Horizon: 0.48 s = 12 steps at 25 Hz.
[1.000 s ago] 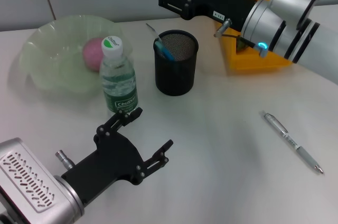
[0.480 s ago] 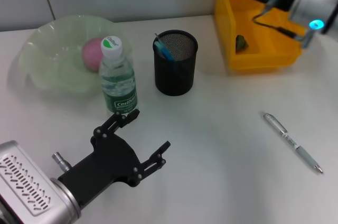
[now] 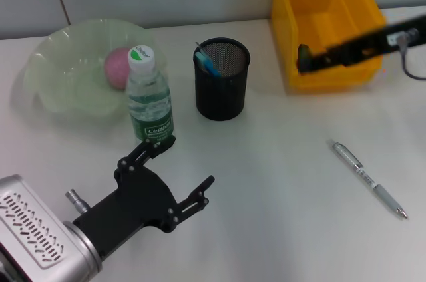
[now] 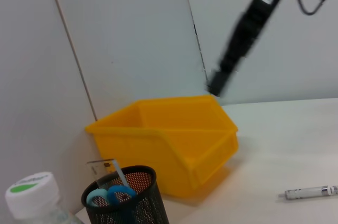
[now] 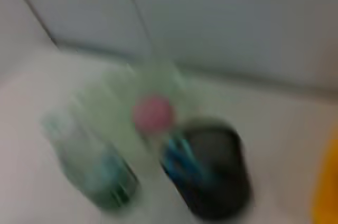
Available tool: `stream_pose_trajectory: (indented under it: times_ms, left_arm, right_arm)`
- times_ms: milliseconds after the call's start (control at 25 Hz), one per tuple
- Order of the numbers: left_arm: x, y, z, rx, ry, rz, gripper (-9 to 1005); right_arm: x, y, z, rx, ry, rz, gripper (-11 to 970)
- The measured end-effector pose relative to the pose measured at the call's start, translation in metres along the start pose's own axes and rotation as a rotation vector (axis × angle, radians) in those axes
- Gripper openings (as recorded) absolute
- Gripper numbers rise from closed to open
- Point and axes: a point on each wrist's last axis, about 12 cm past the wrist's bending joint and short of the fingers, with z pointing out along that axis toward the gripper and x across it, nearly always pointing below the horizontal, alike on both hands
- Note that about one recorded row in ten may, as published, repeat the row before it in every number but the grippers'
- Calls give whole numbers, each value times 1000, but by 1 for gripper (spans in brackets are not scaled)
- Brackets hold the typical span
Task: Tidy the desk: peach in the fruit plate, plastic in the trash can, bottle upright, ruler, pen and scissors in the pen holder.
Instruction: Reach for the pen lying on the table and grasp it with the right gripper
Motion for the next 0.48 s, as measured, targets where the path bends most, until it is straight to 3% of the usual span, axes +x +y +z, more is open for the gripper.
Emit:
stream_pose_trajectory:
  times_ms: [200, 480]
  left_arm:
    - [0, 0, 1, 1, -1, 4, 811]
    - [-1, 0, 2, 0, -10, 6, 811]
  right_arm:
    - [-2, 4, -4, 92, 200, 38, 827]
    - [7, 1, -1, 137, 309, 71, 826]
